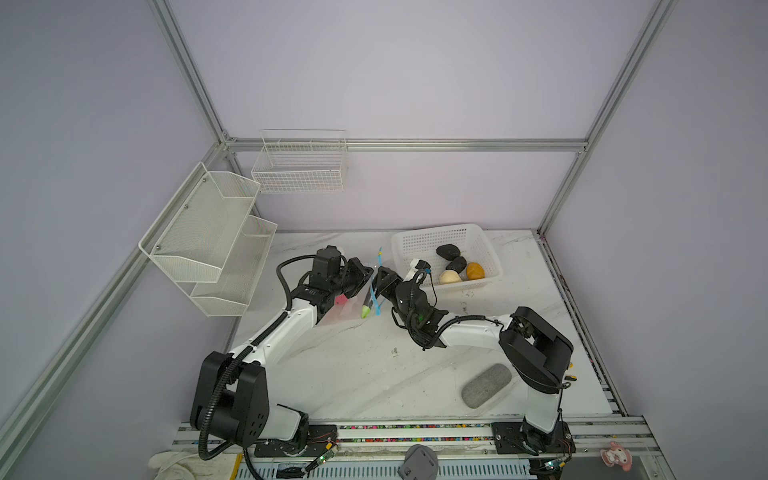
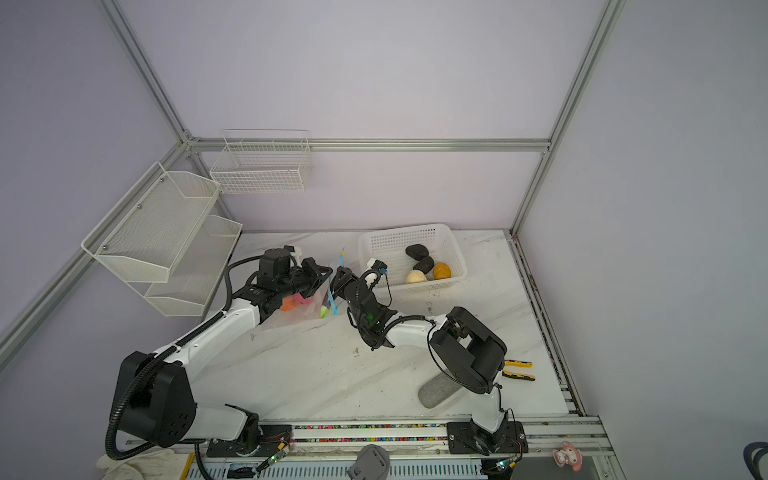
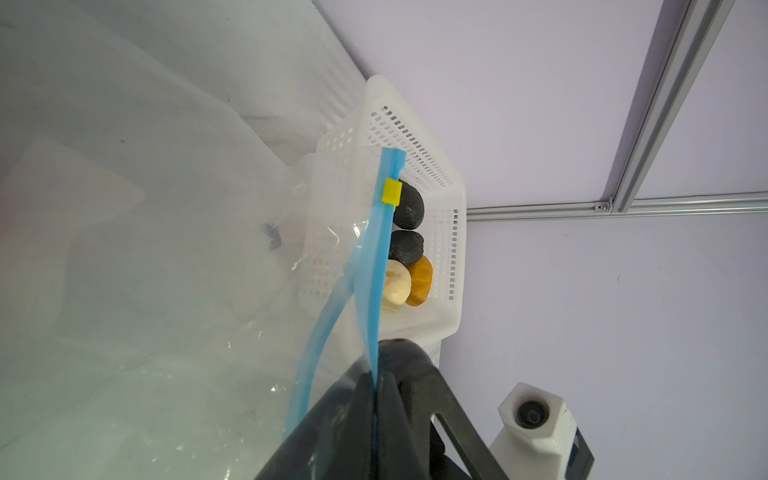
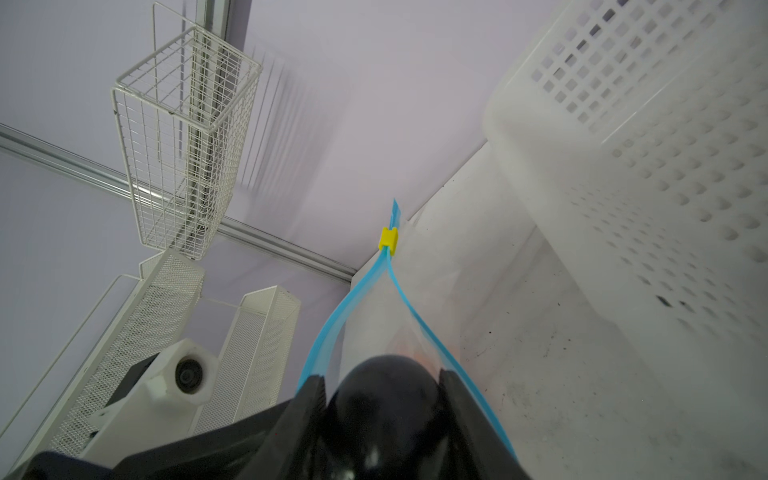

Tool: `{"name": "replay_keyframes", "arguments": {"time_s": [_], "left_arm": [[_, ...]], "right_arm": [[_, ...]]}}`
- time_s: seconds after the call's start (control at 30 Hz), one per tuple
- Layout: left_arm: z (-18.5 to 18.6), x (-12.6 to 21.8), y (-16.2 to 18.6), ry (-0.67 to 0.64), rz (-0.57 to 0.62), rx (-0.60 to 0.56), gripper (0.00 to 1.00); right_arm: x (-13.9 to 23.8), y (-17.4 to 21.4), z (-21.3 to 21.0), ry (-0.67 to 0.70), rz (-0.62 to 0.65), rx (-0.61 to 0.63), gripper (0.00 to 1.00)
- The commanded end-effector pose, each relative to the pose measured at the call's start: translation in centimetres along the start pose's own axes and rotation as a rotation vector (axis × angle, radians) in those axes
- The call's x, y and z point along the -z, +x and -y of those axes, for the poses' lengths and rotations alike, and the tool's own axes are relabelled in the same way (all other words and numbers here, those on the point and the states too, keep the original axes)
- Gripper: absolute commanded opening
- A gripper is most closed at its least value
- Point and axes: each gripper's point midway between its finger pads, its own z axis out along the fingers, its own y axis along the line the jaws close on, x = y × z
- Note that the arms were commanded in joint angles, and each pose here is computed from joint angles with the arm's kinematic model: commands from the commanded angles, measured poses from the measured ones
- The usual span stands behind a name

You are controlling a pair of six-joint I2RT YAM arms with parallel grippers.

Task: Place the food in the zip-top bag and seal the zipper
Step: 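Lower the dark eggplant with the right gripper into the open bag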

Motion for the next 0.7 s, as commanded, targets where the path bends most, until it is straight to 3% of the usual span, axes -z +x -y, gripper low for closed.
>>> {"name": "replay_keyframes", "arguments": {"time_s": [0.0, 0.67], "left_arm": [[4.37, 1.37, -1.83, 0.112, 0.044, -0.034, 0.00], [4.55, 1.39, -1.80, 0.118, 0.042, -0.037, 0.00]], "right_arm": [[-0.01, 0.50, -0.85, -0.010, -0.014, -0.012, 0.48], [-0.24, 0.75, -1.24, -0.020, -0.020, -0.004, 0.51]]}}
